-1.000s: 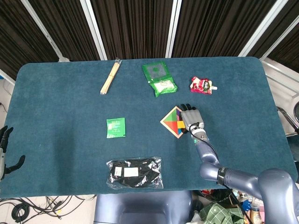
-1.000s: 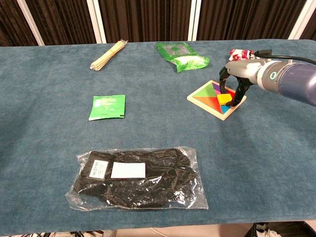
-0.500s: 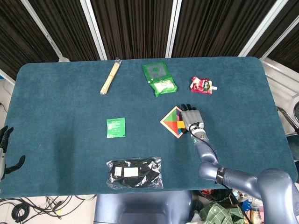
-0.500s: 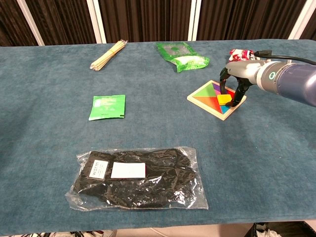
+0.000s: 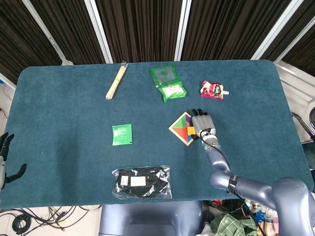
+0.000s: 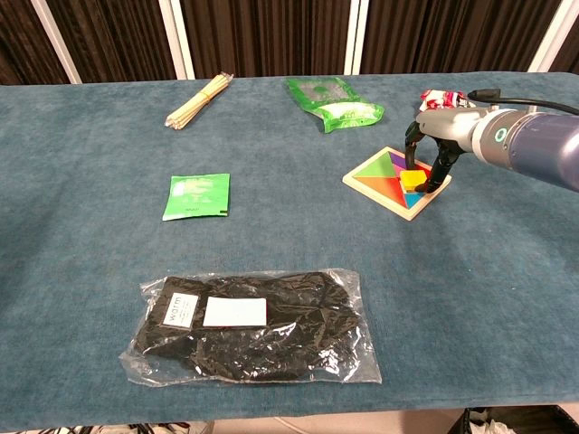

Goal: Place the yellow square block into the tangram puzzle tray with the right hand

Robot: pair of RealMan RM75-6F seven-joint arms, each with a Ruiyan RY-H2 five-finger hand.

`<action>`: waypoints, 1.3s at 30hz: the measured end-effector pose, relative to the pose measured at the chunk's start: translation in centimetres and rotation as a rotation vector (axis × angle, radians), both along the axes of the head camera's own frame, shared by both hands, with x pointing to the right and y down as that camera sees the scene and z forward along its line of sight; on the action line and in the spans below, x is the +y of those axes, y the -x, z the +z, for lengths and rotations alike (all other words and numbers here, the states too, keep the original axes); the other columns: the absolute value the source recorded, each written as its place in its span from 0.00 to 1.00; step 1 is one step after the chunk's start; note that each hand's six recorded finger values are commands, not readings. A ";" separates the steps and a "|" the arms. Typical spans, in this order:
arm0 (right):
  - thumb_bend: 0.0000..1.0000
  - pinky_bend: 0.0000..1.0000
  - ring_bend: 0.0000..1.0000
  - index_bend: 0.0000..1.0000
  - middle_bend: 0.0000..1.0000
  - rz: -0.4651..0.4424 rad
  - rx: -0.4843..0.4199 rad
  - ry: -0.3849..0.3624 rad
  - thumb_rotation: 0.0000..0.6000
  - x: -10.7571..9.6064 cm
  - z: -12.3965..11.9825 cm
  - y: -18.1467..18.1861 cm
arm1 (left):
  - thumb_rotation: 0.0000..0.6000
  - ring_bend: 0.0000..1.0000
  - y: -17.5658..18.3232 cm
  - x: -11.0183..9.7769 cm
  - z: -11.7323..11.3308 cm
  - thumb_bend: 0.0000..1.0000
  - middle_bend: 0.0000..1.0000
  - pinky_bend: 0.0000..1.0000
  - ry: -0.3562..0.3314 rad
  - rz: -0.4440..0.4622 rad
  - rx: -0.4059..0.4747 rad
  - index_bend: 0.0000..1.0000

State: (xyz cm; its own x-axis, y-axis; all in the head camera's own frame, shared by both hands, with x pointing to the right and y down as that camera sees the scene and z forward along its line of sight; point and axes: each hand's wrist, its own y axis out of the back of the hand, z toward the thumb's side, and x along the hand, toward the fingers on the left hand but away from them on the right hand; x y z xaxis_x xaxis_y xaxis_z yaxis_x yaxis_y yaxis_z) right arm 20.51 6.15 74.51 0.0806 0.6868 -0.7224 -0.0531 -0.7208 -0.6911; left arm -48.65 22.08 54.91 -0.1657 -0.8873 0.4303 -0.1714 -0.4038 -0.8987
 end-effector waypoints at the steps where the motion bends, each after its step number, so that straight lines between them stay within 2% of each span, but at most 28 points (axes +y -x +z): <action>1: 0.29 0.14 0.00 0.53 0.03 -0.001 0.000 0.000 1.00 0.0 0.0 0.0 | 1.00 0.00 0.0 0.0 0.0 0.31 0.00 0.00 0.000 0.000 0.000 0.00; 39: 0.28 0.14 0.00 0.46 0.03 0.004 -0.002 0.007 1.00 0.1 0.3 0.2 | 1.00 0.00 0.0 -0.1 0.0 0.31 0.00 0.00 -0.004 -0.001 0.000 0.00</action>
